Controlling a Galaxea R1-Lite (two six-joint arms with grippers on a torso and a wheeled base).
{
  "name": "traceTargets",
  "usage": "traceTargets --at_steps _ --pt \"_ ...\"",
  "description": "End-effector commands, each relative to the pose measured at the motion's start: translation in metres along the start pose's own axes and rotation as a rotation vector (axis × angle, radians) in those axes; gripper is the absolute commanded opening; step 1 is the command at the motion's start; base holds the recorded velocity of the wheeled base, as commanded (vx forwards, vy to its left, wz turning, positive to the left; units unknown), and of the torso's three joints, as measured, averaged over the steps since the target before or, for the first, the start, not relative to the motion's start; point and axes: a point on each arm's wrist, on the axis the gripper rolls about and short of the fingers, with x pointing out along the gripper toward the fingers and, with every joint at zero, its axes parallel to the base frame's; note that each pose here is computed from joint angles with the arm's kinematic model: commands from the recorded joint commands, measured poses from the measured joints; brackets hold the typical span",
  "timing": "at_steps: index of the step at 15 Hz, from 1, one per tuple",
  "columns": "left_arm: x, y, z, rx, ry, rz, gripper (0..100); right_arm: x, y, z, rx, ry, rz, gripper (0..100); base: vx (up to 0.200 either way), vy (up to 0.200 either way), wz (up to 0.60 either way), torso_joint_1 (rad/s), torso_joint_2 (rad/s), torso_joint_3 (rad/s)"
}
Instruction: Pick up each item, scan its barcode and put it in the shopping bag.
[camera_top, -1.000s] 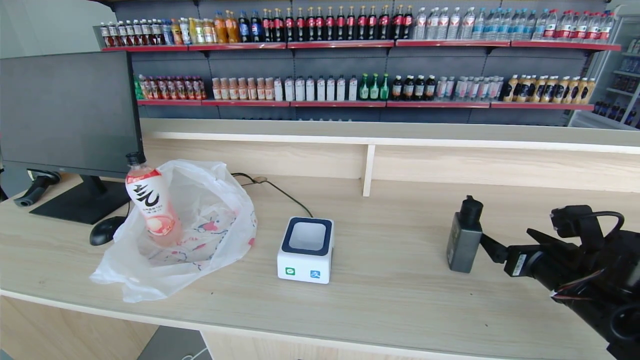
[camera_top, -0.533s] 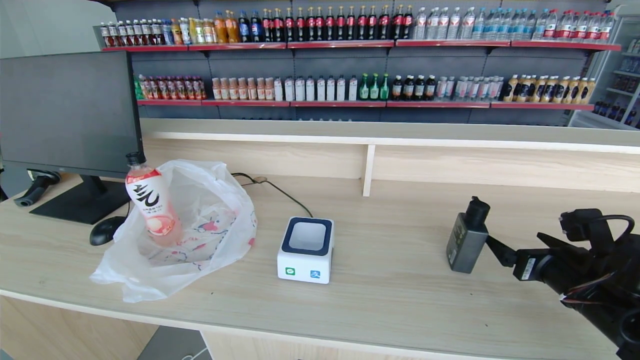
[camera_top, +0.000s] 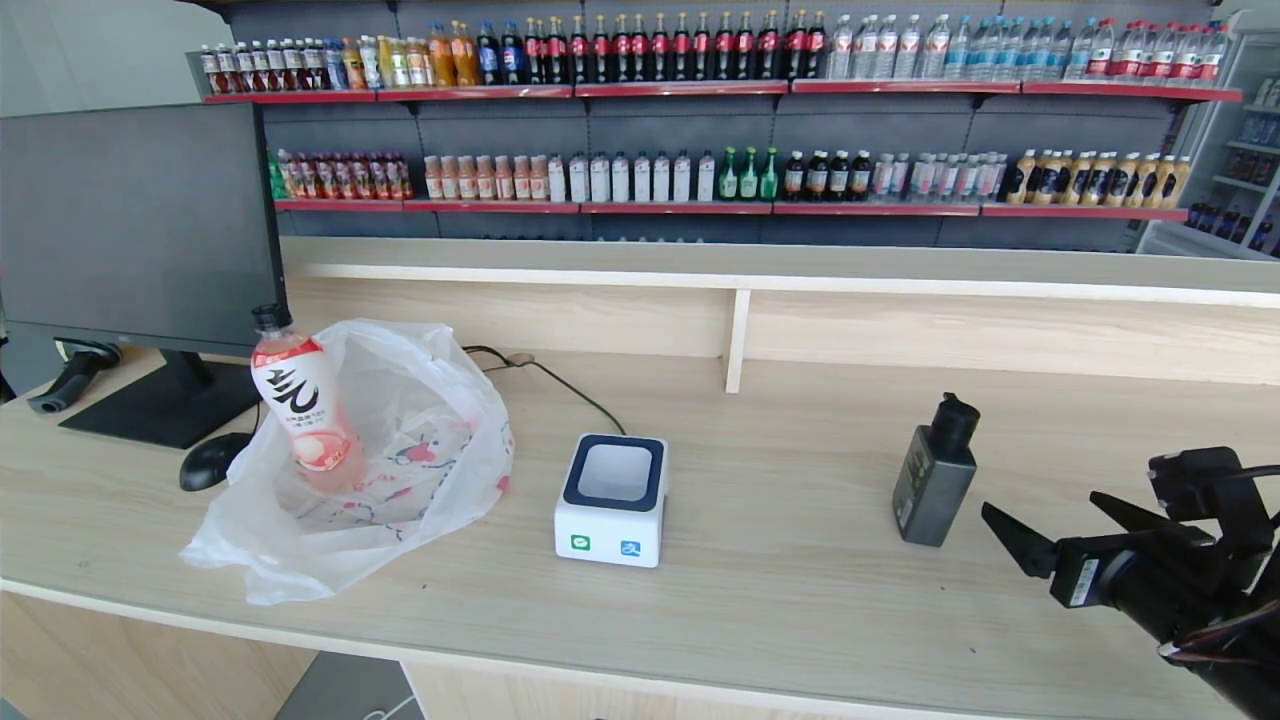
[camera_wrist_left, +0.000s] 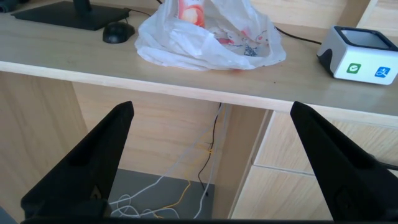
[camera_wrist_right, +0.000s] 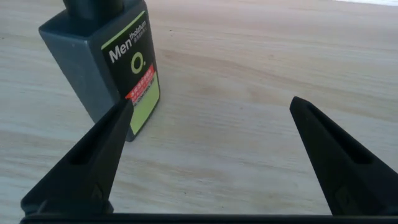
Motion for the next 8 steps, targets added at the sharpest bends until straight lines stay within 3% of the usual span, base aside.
traceTargets --at_steps 1,8 --pt "0.000 0.000 0.000 0.000 0.000 0.000 100 -0.007 0.004 0.008 -0.005 -0.045 0.021 100 0.000 0.000 0.00 0.000 0.00 0.000" --pt "0.000 0.000 0.000 0.000 0.000 0.000 100 -0.012 0.031 0.013 -0.023 -0.075 0.161 100 0.000 0.000 0.00 0.000 0.00 0.000"
